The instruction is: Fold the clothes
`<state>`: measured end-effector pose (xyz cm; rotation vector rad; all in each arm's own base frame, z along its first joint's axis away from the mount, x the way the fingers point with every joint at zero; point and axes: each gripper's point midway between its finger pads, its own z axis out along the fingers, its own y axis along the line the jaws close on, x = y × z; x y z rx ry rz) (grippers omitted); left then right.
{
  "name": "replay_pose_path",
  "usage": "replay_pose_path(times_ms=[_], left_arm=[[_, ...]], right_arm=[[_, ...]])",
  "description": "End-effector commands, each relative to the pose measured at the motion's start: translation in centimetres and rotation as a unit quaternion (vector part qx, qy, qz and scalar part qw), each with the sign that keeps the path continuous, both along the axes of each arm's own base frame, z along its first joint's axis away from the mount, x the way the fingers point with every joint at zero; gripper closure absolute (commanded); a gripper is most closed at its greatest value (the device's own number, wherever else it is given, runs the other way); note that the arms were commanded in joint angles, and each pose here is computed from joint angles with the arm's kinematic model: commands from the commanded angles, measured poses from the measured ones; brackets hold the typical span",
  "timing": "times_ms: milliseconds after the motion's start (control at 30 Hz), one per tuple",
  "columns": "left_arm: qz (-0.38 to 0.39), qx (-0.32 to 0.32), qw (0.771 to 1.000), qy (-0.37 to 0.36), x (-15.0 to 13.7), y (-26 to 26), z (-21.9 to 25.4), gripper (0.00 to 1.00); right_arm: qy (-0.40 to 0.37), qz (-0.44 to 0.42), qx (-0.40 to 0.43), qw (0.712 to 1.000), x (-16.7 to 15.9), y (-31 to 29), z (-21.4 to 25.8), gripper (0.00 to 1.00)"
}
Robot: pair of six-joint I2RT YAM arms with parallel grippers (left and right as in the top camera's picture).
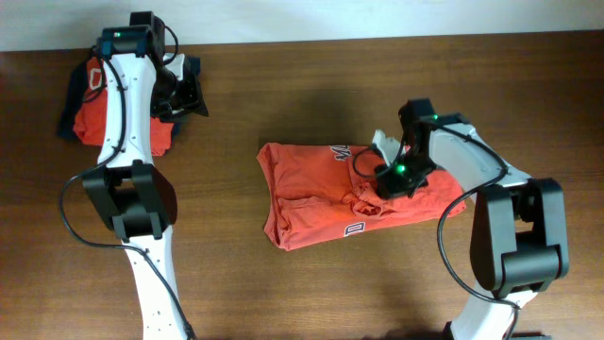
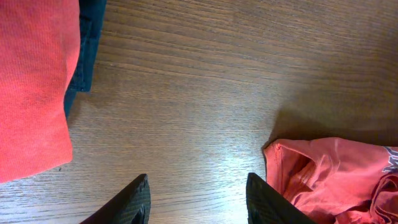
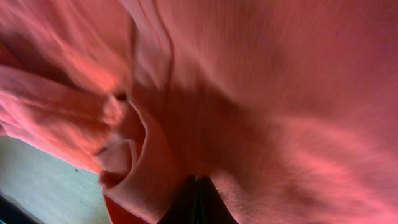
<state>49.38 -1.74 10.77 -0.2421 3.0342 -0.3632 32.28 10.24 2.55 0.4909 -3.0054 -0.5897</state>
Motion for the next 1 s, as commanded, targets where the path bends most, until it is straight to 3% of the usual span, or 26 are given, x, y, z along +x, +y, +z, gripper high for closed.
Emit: replay_pose_path(times_ms=[0,333,700,967], left_arm=[[-0.006,0.004,1.0,-0.007,0.2,0.3,0.3,0.5],[-0.006,0.004,1.0,-0.009,0.2,0.3,0.3,0.5],[-0.006,0.004,1.0,-0.01,0.3,0.3,0.3,0.5],[-0.006,0.004,1.0,-0.01,0.3,0.3,0.3,0.5]], right_arm=[[0.027,0.002,0.018,0.999,-1.8,0.4,-0.7,0.96],[0.035,0.0,0.039,0.999,-3.7,0.9,-3.1,0.95],[-0.024,0.002,0.091,0.996,1.7,2.9,3.0,0.96],[-0.091,0.007,0.079,0.993,4.4,2.6,1.9,0.95]])
